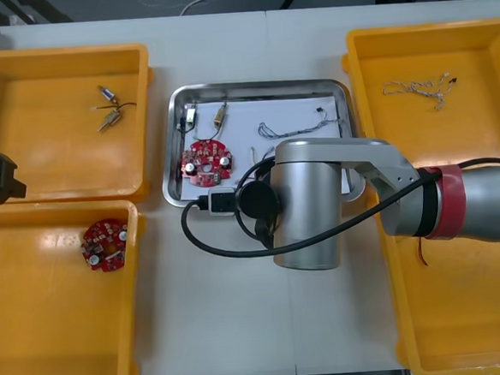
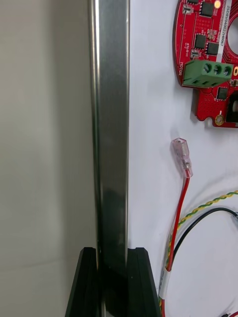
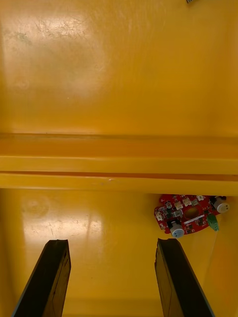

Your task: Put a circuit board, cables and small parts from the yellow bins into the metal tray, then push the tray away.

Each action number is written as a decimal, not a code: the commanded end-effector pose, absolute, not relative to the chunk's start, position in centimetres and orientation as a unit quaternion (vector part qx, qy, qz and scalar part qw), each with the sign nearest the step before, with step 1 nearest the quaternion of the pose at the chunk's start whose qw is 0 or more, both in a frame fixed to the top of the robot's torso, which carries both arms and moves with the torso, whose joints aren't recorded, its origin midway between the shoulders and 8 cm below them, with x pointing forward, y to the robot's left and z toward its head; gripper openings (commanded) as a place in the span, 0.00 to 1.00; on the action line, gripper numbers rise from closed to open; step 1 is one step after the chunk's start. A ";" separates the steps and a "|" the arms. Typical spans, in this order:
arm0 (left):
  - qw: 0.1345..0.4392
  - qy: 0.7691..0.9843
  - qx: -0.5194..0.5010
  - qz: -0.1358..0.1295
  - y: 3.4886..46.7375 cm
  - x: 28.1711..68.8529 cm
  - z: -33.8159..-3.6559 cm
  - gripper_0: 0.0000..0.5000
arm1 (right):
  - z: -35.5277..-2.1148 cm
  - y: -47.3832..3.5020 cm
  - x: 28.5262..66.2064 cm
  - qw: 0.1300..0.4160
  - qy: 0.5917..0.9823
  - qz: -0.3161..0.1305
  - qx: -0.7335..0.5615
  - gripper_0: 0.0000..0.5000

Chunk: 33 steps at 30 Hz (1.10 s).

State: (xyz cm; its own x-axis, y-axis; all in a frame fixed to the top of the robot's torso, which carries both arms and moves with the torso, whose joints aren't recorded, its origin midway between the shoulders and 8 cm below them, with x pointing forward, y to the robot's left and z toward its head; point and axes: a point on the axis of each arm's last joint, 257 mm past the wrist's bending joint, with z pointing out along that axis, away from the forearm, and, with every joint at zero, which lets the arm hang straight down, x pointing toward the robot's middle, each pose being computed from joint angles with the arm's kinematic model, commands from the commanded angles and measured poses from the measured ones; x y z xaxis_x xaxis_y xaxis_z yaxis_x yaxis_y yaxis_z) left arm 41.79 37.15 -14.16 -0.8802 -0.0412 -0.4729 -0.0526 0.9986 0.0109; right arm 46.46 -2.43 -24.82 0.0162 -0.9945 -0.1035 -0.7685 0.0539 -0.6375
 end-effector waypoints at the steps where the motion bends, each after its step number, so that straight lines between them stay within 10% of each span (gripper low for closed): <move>1: 0.262 0.964 0.023 0.029 37.7 42.4 -12.1 1.00 | -21.1 -1.7 49.9 0.307 0.646 -0.228 -0.660 0.00; 33: 0.262 0.964 0.023 0.029 37.7 42.4 -12.1 1.00 | -16.5 1.1 59.1 0.371 0.605 -0.256 -0.657 0.00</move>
